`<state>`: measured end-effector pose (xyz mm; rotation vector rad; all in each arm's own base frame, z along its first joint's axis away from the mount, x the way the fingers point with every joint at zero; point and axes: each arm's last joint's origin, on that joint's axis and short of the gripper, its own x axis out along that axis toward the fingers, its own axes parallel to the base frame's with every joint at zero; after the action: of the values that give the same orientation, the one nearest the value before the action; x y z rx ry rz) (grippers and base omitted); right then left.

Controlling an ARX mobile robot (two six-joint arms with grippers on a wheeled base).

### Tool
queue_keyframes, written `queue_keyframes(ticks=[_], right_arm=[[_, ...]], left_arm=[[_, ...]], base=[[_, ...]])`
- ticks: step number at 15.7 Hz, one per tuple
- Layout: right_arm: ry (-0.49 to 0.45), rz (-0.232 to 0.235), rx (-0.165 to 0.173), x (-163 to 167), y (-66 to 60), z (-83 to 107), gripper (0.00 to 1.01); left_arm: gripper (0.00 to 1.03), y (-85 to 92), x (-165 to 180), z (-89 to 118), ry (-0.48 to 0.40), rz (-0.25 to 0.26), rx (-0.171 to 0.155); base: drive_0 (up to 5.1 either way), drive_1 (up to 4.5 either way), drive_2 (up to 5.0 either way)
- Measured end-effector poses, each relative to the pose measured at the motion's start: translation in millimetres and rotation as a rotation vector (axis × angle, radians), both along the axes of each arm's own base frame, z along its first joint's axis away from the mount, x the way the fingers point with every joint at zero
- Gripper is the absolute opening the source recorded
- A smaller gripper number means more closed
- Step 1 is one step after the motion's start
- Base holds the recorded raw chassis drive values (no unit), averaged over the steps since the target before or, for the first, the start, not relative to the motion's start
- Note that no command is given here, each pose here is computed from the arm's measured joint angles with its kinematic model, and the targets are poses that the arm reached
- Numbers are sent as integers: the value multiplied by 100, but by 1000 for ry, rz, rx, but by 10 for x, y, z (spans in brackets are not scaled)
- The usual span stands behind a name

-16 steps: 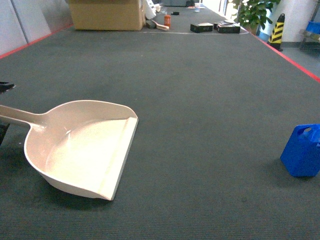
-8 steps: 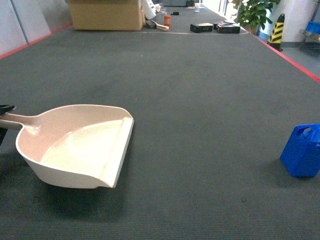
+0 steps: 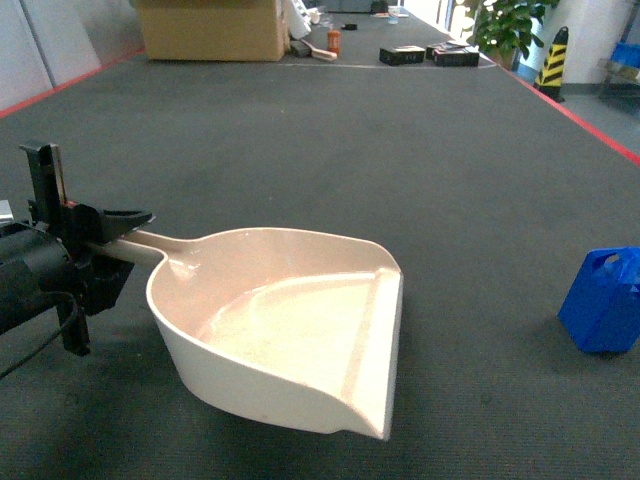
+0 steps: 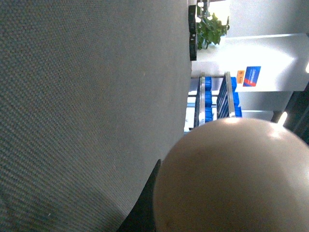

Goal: Place part in tray to right shelf

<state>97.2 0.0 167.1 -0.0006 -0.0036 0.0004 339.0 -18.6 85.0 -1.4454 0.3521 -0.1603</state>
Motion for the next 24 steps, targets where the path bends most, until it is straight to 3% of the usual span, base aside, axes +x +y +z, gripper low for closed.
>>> queue_keyframes(ticks=[3, 13, 15, 19, 23, 24], right_arm=[[0, 0, 0, 0, 0, 0, 98], [0, 0, 0, 0, 0, 0, 98], [0, 0, 0, 0, 0, 0, 98], [0, 0, 0, 0, 0, 0, 98], [0, 0, 0, 0, 0, 0, 98], [143, -145, -58, 57, 11, -28, 98]], left_arm=[[14, -166, -2, 122, -22, 10, -39], [14, -364, 12, 272, -56, 0, -102], [14, -471, -18, 307, -56, -26, -118], [14, -664, -121, 405, -72, -141, -137], [14, -633, -133, 325, -37, -133, -142], [14, -633, -133, 324, -37, -134, -142]], base=[[0, 0, 0], [0, 0, 0], [0, 0, 0], [0, 0, 0], [0, 0, 0], [0, 0, 0]])
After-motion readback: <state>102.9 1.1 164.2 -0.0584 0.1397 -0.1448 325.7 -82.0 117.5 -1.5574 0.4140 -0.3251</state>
